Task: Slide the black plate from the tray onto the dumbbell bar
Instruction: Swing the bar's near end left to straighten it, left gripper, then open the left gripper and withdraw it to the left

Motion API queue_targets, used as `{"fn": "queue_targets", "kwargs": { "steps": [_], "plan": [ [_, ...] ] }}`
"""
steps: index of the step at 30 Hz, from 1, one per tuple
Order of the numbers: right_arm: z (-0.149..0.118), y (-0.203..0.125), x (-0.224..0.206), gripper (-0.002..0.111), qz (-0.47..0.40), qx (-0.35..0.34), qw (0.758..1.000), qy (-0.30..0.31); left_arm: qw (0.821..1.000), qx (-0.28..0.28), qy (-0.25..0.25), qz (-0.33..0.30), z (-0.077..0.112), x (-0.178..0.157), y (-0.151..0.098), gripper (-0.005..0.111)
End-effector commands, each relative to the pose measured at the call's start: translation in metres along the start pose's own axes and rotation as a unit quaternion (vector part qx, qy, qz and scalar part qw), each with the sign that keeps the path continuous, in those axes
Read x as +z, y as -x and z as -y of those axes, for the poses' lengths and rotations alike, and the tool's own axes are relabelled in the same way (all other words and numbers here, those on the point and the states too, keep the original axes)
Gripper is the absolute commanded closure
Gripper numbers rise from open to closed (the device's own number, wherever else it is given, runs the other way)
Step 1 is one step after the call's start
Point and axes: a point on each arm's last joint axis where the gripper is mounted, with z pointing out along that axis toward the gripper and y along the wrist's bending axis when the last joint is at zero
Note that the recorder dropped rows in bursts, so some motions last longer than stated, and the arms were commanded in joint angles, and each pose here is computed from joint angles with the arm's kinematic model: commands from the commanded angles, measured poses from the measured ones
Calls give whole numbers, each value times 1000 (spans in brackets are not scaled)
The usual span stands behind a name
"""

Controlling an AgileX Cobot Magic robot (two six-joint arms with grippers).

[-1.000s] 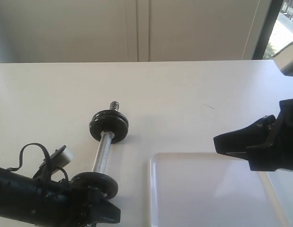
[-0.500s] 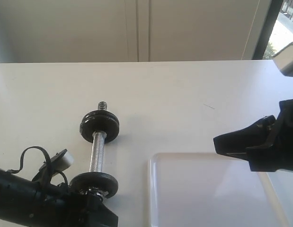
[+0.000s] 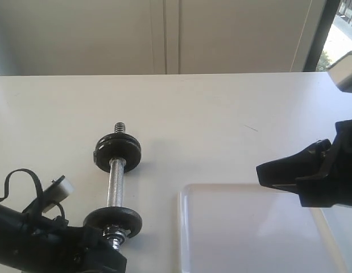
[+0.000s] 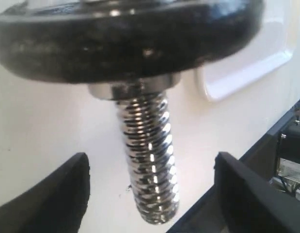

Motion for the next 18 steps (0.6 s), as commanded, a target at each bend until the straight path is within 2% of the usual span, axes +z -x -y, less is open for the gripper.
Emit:
{"fn": "queue_targets", "kwargs": {
  "steps": [1, 3, 6, 13, 16, 18],
  "plan": [
    [1, 0, 0, 108, 0, 3, 1000, 1, 999, 27, -31, -2, 14, -10, 0, 33],
    [1, 0, 0, 108, 0, 3, 1000, 1, 999, 36, -37, -8, 19, -15, 1, 33],
    [1, 0, 0, 108, 0, 3, 1000, 1, 998, 46, -21, -26, 23, -24, 0, 33],
    [1, 0, 0, 108, 0, 5, 1000, 1, 995, 61, 56, -46, 28, -52, -7, 33],
    [1, 0, 0, 108, -1, 3, 1000, 1, 995, 74, 69, -27, 36, -68, -9, 40],
    [1, -1, 0, 108, -2, 0, 1000, -2, 993, 91, 75, -6, 46, -80, -12, 51]
  ]
}}
